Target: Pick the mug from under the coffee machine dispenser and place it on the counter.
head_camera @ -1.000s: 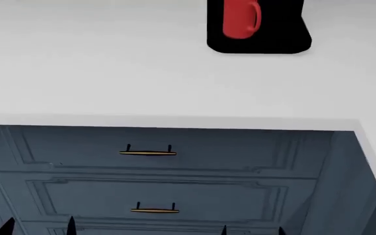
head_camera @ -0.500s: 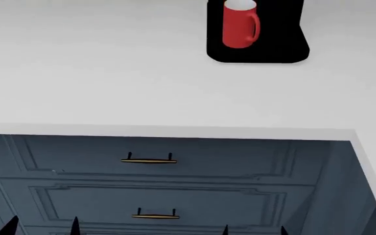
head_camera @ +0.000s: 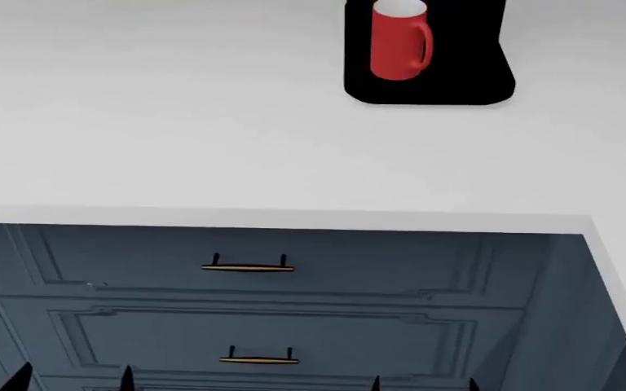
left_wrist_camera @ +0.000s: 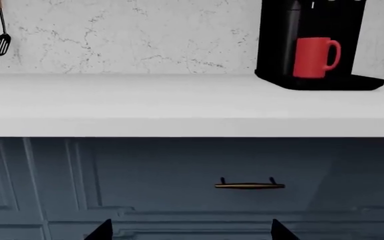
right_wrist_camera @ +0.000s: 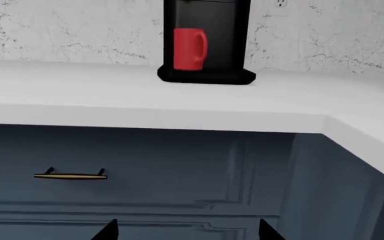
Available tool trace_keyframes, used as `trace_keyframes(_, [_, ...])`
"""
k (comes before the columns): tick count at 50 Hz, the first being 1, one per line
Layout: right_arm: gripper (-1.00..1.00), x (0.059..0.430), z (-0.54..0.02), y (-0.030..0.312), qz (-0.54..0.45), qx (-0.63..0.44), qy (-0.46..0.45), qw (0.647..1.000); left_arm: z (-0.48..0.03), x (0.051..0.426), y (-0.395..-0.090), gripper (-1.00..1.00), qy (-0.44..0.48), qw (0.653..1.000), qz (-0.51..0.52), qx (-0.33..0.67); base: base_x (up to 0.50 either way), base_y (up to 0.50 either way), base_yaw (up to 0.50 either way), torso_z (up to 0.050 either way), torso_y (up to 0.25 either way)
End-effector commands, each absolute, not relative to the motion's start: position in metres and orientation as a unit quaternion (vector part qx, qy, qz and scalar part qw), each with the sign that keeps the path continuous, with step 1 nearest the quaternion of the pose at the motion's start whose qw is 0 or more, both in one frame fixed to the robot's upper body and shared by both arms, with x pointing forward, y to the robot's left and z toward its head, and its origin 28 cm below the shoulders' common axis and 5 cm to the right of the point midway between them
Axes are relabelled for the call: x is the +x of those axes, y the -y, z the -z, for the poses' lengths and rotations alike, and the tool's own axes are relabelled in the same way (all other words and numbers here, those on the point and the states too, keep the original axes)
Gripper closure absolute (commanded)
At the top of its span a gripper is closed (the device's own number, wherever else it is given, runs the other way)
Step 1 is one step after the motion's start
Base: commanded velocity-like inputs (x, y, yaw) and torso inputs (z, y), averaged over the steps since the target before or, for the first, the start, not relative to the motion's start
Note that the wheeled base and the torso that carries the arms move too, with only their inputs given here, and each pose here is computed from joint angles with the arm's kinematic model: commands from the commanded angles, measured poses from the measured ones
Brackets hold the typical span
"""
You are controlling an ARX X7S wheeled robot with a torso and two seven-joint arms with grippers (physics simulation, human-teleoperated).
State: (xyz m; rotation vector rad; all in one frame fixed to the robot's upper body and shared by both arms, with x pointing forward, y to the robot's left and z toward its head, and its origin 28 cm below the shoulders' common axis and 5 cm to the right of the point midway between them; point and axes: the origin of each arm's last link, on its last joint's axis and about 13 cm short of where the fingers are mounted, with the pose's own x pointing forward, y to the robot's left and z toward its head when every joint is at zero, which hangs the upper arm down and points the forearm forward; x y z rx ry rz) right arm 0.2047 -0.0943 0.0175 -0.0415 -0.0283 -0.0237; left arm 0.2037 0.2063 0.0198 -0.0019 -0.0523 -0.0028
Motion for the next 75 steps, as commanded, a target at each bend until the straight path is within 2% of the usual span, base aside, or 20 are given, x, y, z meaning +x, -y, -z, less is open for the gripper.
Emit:
trace_keyframes(1, [-1.0,0.203,-0.02,0.094,0.014,-0.029,0.02,0.999,-0.02,0.2,-0.204,-1.0,0.021,1.0,0.008,-0.003,0.0,0.0,0.0,0.05,0.0])
trace_keyframes(24, [-1.0,0.197,-0.023,0.095,0.008,-0.029,0.022,0.999,-0.03,0.193,-0.202,-1.0,0.027,1.0,0.006,-0.007,0.0,0.0,0.0,0.046,0.0])
trace_keyframes(25, [-1.0,0.214,-0.061,0.107,0.02,-0.026,0.054,0.998,-0.084,0.223,-0.231,-1.0,0.088,0.992,-0.079,-0.035,0.0,0.0,0.0,0.0,0.0])
trace_keyframes(27, [-1.0,0.203,-0.105,0.1,0.003,-0.032,0.063,0.998,-0.132,0.213,-0.212,-1.0,0.133,0.991,-0.027,0.006,0.0,0.0,0.0,0.0,0.0])
trace_keyframes(28, [-1.0,0.195,-0.125,0.098,-0.005,-0.032,0.084,0.996,-0.153,0.202,-0.213,-1.0,0.143,0.989,-0.023,0.006,0.0,0.0,0.0,0.0,0.0])
trace_keyframes(29, [-1.0,0.193,-0.162,0.097,-0.019,0.001,0.128,0.992,-0.189,0.197,-0.209,-1.0,0.2,0.979,-0.018,-0.017,0.0,0.0,0.0,0.0,0.0])
trace_keyframes(30, [-1.0,0.187,-0.168,0.096,-0.021,-0.008,0.119,0.993,-0.199,0.181,-0.208,-1.0,0.198,0.98,-0.014,-0.018,0.0,0.0,0.0,0.0,0.0])
trace_keyframes(31, [-1.0,0.186,-0.171,0.096,-0.02,-0.008,0.12,0.993,-0.19,0.181,-0.208,-1.0,0.126,0.992,-0.013,-0.016,0.0,0.0,0.0,0.0,0.0])
trace_keyframes(32, [-1.0,0.185,-0.172,0.096,-0.019,-0.008,0.121,0.992,-0.186,0.18,-0.208,-1.0,0.092,0.996,-0.013,-0.012,0.0,0.0,0.0,0.0,0.0])
trace_keyframes(34, [-1.0,0.182,-0.18,0.096,-0.019,-0.009,0.129,0.991,-0.194,0.177,-0.211,-1.0,0.103,0.994,-0.034,-0.005,0.0,0.0,0.0,0.0,0.0])
trace_keyframes(37, [-1.0,0.18,-0.186,0.095,-0.021,-0.012,0.136,0.99,-0.201,0.171,-0.207,-1.0,0.102,0.995,-0.007,-0.01,0.0,0.0,0.0,0.0,0.0])
trace_keyframes(53, [-1.0,0.175,-0.225,0.097,-0.031,-0.048,0.177,0.983,-0.247,0.163,-0.209,-1.0,0.143,0.99,-0.003,0.01,0.0,0.0,0.0,0.0,0.0])
trace_keyframes(75, [-1.0,0.152,-0.255,0.104,-0.013,-0.08,0.211,0.974,-0.278,0.142,-0.21,-1.0,0.187,0.982,0.007,0.026,0.0,0.0,0.0,0.0,0.0])
